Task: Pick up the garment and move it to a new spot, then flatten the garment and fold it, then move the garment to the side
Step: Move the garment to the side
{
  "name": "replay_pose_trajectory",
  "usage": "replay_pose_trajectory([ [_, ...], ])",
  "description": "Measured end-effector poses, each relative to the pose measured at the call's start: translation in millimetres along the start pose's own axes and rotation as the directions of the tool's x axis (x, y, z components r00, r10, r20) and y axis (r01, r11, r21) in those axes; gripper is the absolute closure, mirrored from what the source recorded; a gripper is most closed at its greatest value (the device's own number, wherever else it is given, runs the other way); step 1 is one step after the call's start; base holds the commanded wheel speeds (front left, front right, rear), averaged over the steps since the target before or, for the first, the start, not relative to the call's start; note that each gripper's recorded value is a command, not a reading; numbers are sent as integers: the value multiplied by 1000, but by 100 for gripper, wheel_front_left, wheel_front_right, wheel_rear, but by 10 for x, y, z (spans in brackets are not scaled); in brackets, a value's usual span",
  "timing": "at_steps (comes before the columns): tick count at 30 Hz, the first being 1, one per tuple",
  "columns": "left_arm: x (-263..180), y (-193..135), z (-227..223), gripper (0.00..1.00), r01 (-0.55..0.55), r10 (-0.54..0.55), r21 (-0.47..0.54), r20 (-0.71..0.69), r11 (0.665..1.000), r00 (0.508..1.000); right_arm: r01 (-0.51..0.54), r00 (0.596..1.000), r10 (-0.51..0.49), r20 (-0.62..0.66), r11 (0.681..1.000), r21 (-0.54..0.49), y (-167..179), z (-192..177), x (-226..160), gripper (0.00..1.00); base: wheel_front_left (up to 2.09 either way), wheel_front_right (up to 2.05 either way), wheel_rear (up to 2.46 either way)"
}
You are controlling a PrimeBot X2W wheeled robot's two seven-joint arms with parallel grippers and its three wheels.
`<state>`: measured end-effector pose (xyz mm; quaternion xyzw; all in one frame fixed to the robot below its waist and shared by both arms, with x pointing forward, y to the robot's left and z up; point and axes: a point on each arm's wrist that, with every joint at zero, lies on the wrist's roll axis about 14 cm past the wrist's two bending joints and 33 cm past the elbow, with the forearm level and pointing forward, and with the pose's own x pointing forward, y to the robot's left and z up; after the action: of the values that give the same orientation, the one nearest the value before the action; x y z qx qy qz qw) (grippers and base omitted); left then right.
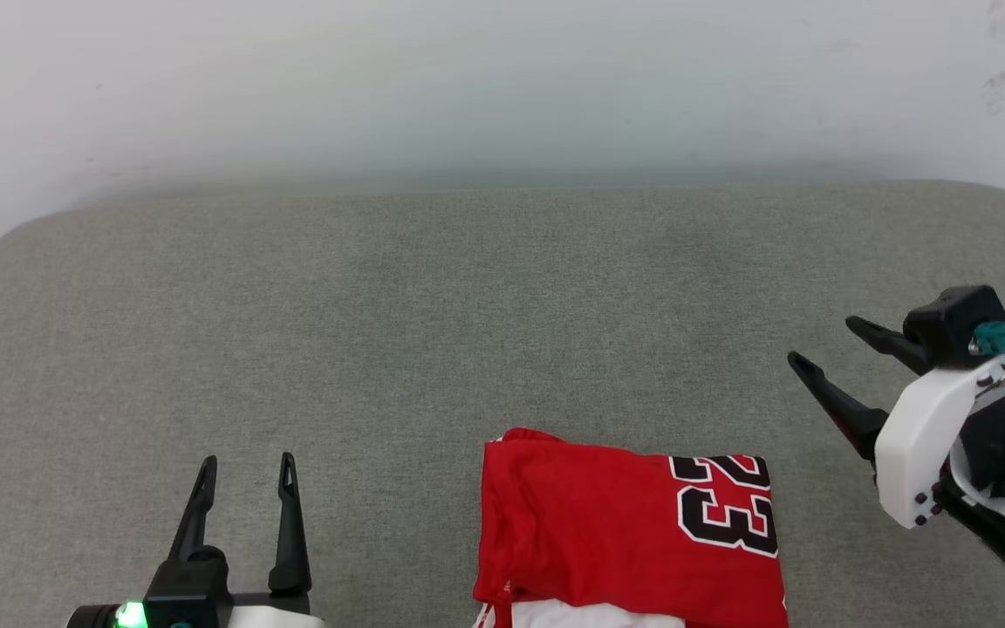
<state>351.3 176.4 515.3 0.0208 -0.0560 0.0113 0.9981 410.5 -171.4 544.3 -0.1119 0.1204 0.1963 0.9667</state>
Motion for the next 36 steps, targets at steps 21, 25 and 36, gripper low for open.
replay_pose_trajectory([
  [21,249,50,-134,0,-11,11,0,-28,1000,1000,-39,731,448,-514,780,625,562,-1423,-91,0,0,0,0],
  [25,316,69,-174,0,-12,12,7,-35,1000,999,-34,694,504,-515,737,675,782,-1577,5,0,0,0,0],
  [36,376,143,-294,0,-30,31,19,-66,999,997,-100,619,535,-576,781,617,1031,-1825,213,53,0,0,0],
])
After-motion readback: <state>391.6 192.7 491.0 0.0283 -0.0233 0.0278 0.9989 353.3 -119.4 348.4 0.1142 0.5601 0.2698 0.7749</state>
